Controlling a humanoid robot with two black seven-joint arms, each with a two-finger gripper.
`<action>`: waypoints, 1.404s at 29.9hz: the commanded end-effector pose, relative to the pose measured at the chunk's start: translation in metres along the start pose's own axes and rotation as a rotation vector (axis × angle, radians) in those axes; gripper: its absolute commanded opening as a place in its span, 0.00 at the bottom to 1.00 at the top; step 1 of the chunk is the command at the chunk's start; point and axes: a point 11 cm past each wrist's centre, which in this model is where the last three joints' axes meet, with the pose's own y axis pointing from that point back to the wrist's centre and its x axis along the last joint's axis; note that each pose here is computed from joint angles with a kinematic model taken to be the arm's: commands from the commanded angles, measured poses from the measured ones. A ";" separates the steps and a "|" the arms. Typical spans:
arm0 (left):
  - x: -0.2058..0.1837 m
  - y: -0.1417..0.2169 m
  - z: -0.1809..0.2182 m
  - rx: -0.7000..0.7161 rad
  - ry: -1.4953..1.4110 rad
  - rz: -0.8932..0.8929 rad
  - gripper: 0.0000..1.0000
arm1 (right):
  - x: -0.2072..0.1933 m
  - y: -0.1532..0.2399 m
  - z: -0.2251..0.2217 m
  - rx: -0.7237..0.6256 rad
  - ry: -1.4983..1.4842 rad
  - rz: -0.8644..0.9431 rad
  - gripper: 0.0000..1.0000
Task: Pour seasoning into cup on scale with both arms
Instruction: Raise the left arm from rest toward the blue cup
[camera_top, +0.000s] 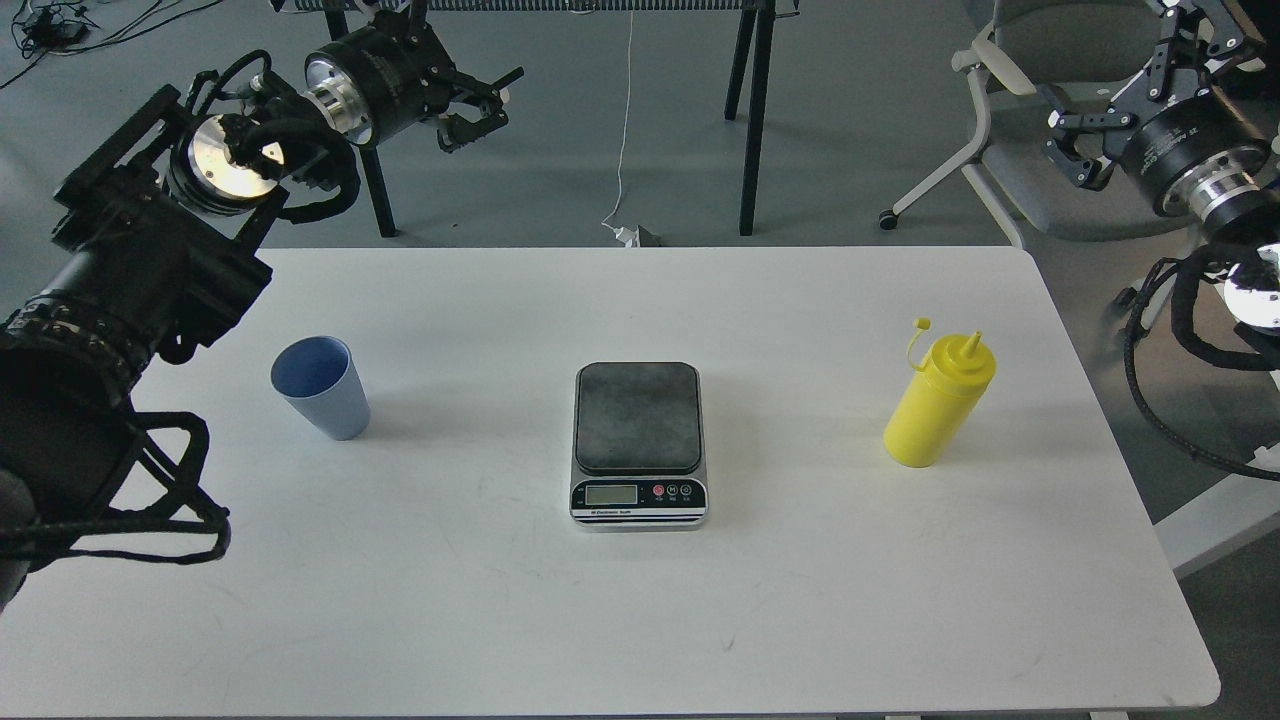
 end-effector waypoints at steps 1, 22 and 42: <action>-0.002 -0.001 0.000 0.000 -0.003 -0.003 1.00 | 0.000 -0.001 0.001 0.000 0.000 0.003 0.99; -0.015 0.003 0.059 -0.209 -0.041 -0.012 1.00 | -0.025 -0.016 0.017 -0.010 -0.034 -0.039 0.99; 0.011 0.019 0.090 -0.211 -0.169 0.145 0.94 | -0.031 -0.019 0.024 -0.015 -0.047 -0.051 0.99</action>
